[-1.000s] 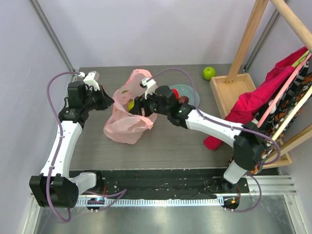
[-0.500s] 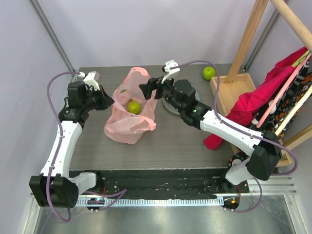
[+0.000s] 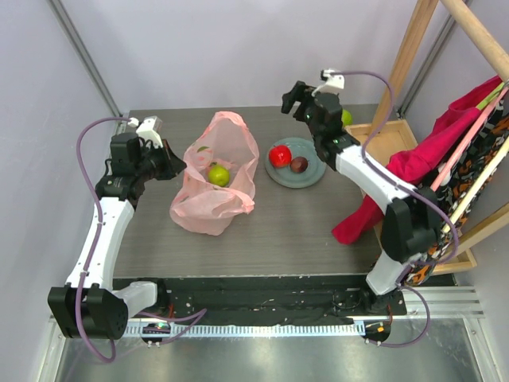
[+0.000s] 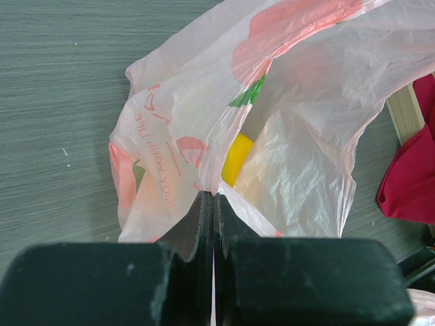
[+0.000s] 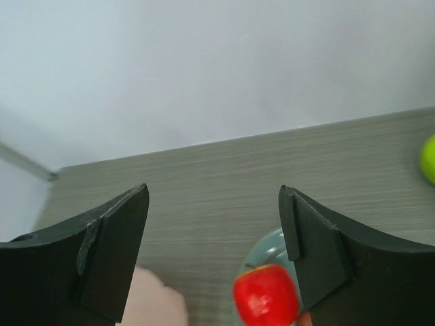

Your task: Place the fruits into the plastic bag

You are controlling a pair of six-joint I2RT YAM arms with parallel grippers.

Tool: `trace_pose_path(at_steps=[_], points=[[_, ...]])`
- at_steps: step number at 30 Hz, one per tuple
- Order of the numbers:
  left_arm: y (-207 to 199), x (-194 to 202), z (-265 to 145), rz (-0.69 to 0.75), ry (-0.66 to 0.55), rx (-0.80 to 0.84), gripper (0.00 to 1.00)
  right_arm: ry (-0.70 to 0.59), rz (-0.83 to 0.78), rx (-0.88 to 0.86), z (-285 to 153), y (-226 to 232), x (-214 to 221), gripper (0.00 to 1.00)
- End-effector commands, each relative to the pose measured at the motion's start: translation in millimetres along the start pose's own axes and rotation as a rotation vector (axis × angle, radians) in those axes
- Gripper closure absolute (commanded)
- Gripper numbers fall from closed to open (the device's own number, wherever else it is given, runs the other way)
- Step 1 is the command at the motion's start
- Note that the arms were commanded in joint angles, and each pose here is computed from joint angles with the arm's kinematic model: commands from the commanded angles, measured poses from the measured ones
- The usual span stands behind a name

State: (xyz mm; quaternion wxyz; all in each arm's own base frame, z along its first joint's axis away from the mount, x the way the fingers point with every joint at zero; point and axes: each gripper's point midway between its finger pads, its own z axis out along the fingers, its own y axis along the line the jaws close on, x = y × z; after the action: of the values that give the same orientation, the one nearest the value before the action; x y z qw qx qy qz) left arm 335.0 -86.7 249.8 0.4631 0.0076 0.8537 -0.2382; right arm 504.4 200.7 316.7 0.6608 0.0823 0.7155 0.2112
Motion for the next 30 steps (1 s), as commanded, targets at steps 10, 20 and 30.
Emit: trace_pose_path(at_steps=[10,20,30], points=[[-3.3,-6.7,1.3,0.0,-0.014,0.021,1.0,0.205,-0.275,0.636,97.2,-173.7,35.4,0.01],[-2.5,-4.5,3.7,-0.007,-0.002,0.023,1.0,0.226,-0.279,0.735,113.6,-256.1,41.6,0.0],[1.0,-2.9,5.4,-0.007,0.006,0.008,1.0,0.292,-0.291,0.686,133.6,-297.8,71.9,0.0]])
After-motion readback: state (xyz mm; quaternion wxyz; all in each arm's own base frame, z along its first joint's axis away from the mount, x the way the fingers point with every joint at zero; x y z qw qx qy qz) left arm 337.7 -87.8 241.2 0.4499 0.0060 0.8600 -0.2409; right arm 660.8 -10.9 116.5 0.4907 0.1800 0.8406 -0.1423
